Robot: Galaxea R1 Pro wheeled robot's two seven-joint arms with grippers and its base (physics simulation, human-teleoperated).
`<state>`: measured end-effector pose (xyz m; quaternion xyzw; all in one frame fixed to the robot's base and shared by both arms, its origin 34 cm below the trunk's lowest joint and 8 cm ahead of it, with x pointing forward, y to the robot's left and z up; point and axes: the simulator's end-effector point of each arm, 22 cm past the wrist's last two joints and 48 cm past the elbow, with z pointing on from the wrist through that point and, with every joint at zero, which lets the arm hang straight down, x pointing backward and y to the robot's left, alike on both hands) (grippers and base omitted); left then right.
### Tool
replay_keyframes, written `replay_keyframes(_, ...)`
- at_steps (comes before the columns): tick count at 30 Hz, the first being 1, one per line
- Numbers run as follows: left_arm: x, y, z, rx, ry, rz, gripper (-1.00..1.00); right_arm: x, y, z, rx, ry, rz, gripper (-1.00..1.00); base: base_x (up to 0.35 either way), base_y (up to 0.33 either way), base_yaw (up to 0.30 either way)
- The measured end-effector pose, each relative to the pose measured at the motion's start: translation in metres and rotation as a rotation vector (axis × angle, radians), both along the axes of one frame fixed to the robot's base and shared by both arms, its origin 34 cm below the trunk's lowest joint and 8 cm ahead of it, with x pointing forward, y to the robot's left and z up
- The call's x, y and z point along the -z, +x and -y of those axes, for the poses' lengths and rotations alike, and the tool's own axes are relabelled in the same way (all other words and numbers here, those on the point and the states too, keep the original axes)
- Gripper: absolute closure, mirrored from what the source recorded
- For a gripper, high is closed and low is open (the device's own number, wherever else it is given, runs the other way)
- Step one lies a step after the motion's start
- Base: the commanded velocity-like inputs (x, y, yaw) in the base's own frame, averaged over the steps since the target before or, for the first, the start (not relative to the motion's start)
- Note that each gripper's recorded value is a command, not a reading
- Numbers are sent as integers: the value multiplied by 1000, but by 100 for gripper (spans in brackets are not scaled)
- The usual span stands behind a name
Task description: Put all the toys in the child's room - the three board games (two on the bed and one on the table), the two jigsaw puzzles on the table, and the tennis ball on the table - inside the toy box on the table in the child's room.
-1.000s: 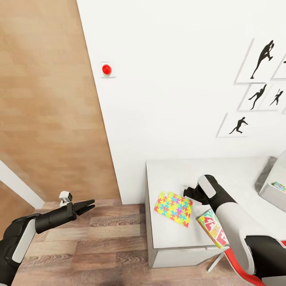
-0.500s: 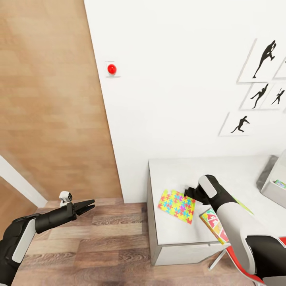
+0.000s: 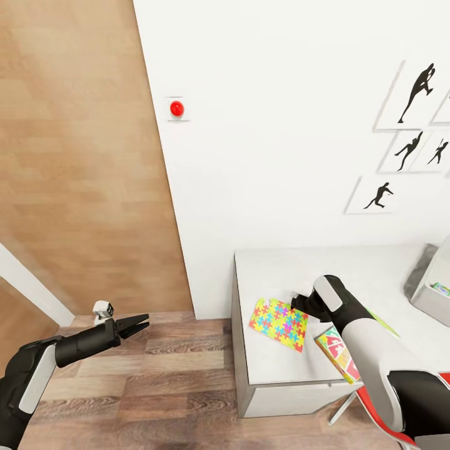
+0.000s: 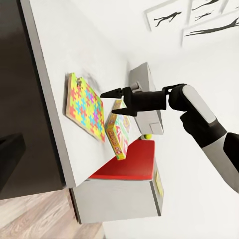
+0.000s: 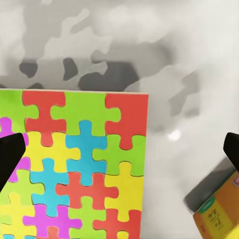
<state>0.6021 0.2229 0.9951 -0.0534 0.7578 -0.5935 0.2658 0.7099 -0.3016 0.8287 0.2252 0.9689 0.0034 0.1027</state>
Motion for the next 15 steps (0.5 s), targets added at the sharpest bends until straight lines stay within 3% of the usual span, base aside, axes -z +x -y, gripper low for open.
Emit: replay_keyframes(15, 0, 0, 0, 0, 0, 0, -100, 0, 1, 0, 1, 1, 2, -100, -5, 38, 0)
